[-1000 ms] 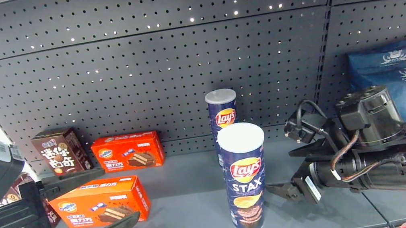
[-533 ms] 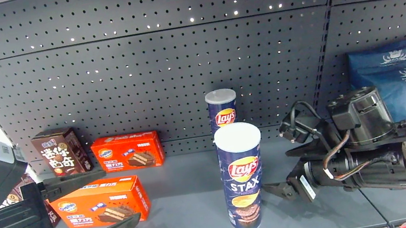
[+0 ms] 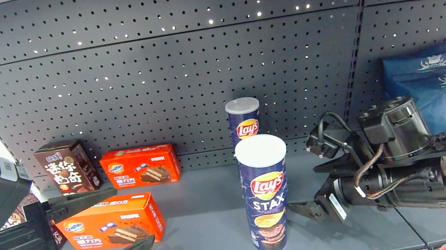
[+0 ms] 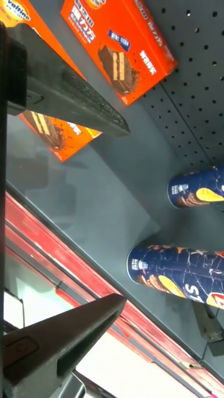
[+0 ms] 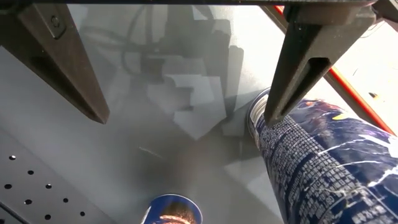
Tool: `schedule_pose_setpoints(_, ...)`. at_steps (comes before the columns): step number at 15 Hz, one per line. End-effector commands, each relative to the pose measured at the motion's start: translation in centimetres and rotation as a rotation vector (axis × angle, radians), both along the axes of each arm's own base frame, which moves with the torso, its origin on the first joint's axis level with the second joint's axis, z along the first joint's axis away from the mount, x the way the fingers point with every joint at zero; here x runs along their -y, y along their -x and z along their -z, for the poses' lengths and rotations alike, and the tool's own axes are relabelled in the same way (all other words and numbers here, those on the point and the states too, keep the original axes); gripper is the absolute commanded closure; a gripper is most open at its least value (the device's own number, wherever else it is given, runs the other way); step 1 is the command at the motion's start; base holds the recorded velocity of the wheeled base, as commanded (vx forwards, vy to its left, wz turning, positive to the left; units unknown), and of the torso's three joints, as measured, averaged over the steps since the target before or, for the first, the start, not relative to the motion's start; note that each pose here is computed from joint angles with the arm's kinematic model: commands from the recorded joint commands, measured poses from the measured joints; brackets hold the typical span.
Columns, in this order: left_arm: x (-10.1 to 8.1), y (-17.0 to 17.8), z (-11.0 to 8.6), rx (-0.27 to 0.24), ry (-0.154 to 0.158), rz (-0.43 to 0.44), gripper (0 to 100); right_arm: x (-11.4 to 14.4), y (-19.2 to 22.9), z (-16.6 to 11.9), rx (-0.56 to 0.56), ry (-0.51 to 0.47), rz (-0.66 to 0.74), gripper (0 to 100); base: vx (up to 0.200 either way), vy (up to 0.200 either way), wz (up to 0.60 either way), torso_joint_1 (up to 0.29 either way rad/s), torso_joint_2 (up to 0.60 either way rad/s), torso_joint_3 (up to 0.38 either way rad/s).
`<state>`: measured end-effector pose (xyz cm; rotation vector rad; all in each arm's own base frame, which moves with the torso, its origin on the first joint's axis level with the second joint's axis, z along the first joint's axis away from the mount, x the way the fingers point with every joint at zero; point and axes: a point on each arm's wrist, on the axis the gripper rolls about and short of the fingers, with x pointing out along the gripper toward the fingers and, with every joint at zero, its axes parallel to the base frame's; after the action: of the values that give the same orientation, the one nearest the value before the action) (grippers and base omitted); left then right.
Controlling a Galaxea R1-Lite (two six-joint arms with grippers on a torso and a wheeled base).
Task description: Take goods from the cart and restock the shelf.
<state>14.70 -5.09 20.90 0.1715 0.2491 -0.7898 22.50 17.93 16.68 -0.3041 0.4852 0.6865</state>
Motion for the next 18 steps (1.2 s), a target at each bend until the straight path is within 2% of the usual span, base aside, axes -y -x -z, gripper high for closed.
schedule_pose_setpoints(1, 0.0, 0.0, 0.0, 0.0, 0.0, 0.001, 0, 0.0, 0.0, -0.1, 0.003, -0.001, -0.001, 0, 0.0, 0.0, 0.0, 0.0, 0.0, 0.0)
schedule_pose_setpoints(15, 0.0, 0.1, 0.2, -0.005, -0.001, -0.001, 0, -0.2, 0.2, 0.4, -0.011, 0.01, -0.011, 0, 0.0, 0.0, 0.0, 0.0, 0.0, 0.0)
schedule_pose_setpoints(18, -0.1, 0.3, 0.4, -0.012, -0.001, -0.003, 0, 1.6, 1.5, -0.1, 0.0, -0.003, 0.013, 0, 0.0, 0.0, 0.0, 0.0, 0.0, 0.0)
